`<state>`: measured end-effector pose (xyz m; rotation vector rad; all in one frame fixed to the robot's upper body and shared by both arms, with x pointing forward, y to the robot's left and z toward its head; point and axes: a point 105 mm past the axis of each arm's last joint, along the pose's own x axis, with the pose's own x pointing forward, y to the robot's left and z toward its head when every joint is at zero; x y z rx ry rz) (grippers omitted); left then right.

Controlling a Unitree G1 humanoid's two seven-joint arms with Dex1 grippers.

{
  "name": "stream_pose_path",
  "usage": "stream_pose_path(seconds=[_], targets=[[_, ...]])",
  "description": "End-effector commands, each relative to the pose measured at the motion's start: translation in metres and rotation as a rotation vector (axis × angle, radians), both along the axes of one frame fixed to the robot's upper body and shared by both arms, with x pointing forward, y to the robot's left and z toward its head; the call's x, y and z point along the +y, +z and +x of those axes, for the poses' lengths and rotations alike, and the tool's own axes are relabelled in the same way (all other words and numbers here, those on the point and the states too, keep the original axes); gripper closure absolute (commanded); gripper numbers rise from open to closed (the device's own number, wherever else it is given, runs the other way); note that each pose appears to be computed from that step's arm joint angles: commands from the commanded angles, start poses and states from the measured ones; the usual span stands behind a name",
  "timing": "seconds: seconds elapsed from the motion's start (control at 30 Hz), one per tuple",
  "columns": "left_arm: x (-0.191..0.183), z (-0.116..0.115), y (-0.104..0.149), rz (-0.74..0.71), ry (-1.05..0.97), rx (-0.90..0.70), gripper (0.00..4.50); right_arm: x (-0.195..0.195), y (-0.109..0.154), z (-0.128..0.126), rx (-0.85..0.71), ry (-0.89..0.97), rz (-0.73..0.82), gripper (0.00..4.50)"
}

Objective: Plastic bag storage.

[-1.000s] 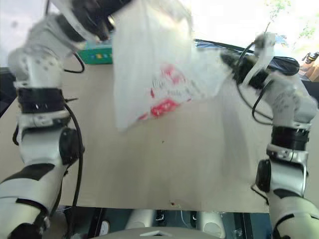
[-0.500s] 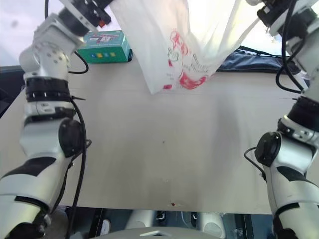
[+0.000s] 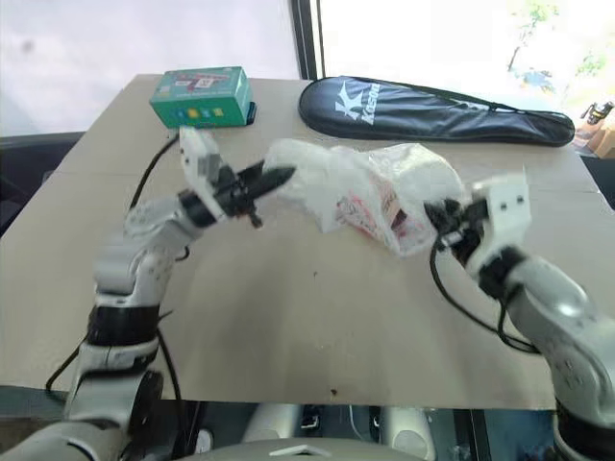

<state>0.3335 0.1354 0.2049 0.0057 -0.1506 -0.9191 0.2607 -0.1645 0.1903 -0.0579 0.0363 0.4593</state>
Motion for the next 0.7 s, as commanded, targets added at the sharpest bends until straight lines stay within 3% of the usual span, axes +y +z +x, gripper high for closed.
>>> stream_pose_path(seconds=[0.03, 0.13, 0.17, 0.33, 0.47, 0.7], targets=[[0.022, -0.016, 0.013, -0.014, 0.038, -0.029, 1.7, -0.014, 0.021, -0.025, -0.122, 0.007, -0.067, 1.69], [0.045, -0.028, -0.009, 0.036, 0.103, 0.03, 0.31, -0.035, 0.013, -0.05, -0.072, -0.01, -0.126, 0.32], [0.052, -0.035, -0.019, 0.064, 0.118, 0.053, 0.05, -0.042, 0.01, -0.059, -0.049, -0.011, -0.148, 0.02], [0.065, -0.064, -0.053, 0.166, 0.133, 0.145, 0.05, -0.071, -0.004, -0.088, 0.049, -0.033, -0.242, 0.02], [0.067, -0.076, -0.063, 0.206, 0.113, 0.178, 0.05, -0.085, -0.014, -0.096, 0.101, -0.043, -0.276, 0.02], [0.06, -0.074, -0.056, 0.163, 0.126, 0.173, 0.05, -0.111, -0.044, -0.098, 0.231, -0.088, -0.329, 0.02]])
